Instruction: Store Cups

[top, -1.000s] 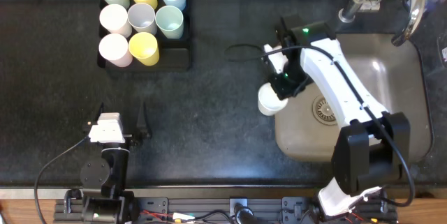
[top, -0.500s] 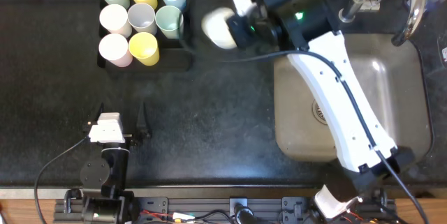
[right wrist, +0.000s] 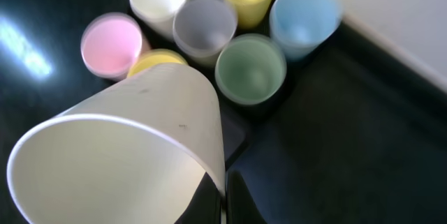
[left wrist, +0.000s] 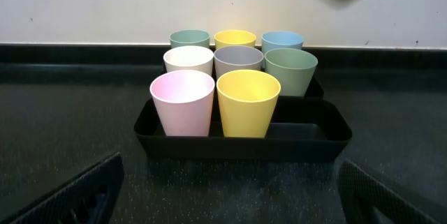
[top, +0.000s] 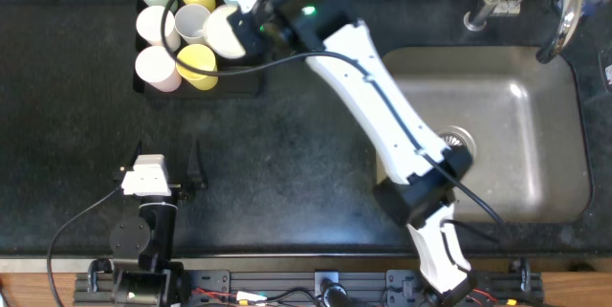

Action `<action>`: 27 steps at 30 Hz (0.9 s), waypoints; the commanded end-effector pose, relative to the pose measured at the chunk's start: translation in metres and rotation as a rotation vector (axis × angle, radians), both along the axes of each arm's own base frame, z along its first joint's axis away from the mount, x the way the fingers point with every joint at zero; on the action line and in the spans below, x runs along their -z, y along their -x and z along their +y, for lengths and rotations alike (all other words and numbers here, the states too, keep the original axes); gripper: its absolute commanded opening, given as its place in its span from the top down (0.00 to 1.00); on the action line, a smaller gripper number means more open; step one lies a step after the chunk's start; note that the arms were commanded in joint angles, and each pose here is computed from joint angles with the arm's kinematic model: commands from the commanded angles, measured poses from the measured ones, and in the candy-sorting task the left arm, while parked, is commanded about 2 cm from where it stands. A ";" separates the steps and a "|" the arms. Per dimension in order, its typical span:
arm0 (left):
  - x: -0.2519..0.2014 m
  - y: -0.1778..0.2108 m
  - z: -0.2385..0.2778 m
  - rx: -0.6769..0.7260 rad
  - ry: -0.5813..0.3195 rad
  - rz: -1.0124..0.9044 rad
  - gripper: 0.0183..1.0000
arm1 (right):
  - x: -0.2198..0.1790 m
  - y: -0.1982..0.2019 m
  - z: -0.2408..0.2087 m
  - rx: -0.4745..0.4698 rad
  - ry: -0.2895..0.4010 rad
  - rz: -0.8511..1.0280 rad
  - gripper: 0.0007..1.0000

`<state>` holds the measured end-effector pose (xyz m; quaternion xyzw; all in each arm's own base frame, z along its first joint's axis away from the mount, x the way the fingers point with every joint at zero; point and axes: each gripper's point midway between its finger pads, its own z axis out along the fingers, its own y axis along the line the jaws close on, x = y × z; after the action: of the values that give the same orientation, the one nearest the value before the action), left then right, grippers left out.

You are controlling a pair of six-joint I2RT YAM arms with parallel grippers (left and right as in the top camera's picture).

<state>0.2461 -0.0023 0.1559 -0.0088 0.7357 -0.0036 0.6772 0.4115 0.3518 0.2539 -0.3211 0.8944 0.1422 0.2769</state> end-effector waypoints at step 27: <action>-0.001 0.000 -0.002 0.010 -0.017 -0.006 0.00 | 0.122 -0.011 0.004 0.013 0.226 0.151 0.96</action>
<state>0.2461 -0.0023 0.1559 -0.0089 0.7357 -0.0037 0.6772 0.4167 0.3530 0.1290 -0.3324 0.9273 0.0640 0.1600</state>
